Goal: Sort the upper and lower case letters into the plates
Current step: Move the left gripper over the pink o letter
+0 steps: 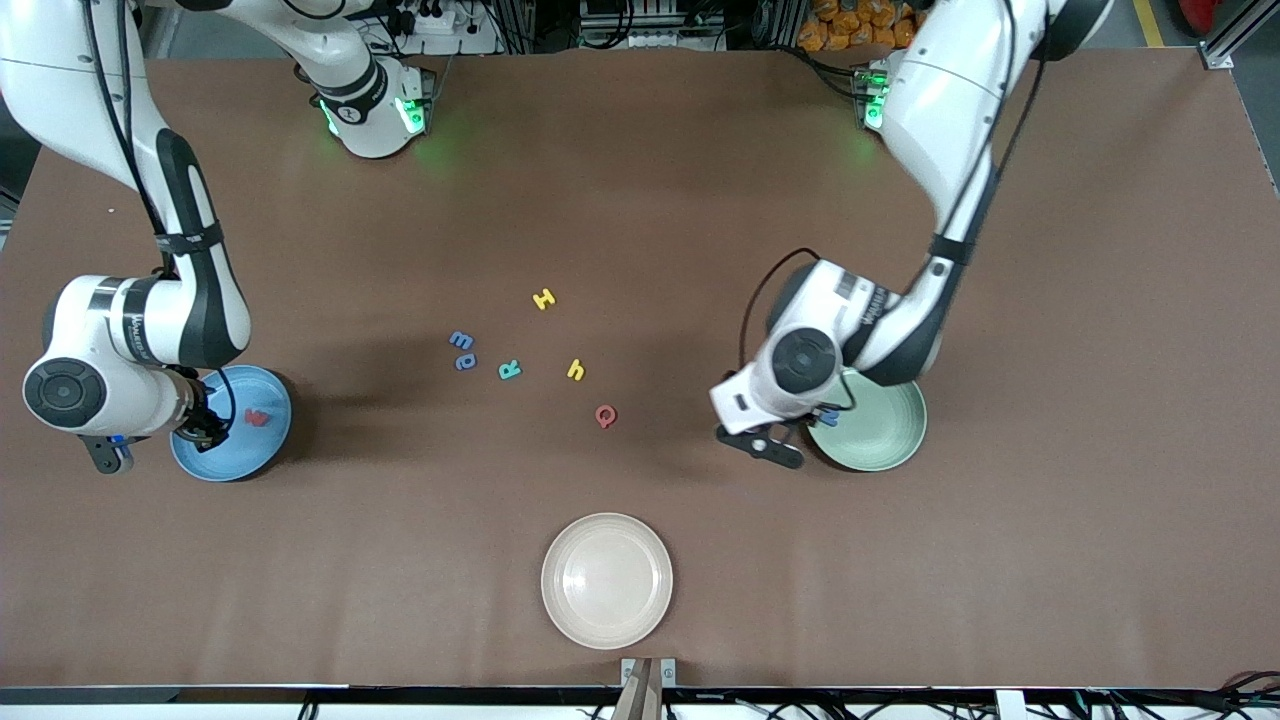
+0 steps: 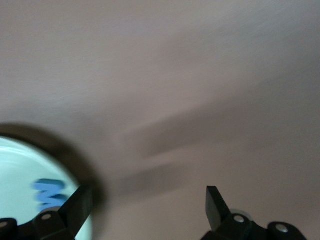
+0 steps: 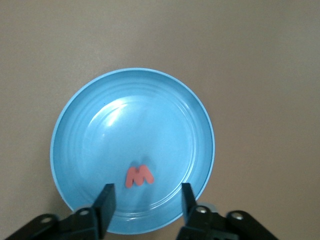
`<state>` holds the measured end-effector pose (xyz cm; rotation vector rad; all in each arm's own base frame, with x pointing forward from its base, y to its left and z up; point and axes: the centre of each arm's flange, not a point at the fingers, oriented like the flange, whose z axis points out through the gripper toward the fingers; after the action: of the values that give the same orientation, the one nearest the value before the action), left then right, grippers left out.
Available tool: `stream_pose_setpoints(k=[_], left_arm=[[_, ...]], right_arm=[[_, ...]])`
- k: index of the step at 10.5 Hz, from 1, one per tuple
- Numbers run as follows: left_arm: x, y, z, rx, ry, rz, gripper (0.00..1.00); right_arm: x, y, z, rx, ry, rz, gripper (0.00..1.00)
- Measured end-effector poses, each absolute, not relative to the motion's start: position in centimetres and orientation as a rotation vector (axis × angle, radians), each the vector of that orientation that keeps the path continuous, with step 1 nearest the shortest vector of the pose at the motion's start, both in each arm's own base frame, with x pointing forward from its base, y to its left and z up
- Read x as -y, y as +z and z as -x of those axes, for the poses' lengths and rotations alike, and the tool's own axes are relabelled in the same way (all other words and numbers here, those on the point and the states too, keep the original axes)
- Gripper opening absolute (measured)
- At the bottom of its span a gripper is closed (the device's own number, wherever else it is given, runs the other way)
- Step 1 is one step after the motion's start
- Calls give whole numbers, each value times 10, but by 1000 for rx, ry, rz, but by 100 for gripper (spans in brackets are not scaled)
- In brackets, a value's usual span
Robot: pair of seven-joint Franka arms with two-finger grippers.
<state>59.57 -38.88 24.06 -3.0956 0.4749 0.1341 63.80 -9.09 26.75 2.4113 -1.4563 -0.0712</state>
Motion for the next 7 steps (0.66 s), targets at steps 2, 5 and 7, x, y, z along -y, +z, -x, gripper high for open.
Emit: stream_pose_setpoints(k=[2,5,7], left_arm=[[432,252,-580,-331,14,3150,100],[460,261,-584,-266,-278,3261,100],[495,233,-568,-273,-452,3308,100]], right_arm=[[82,266,-637,1442,-94,-2412,93],[60,266,-640,1462,-115,-2442,100],[53,267,-640,1472,-122,-2450,100]])
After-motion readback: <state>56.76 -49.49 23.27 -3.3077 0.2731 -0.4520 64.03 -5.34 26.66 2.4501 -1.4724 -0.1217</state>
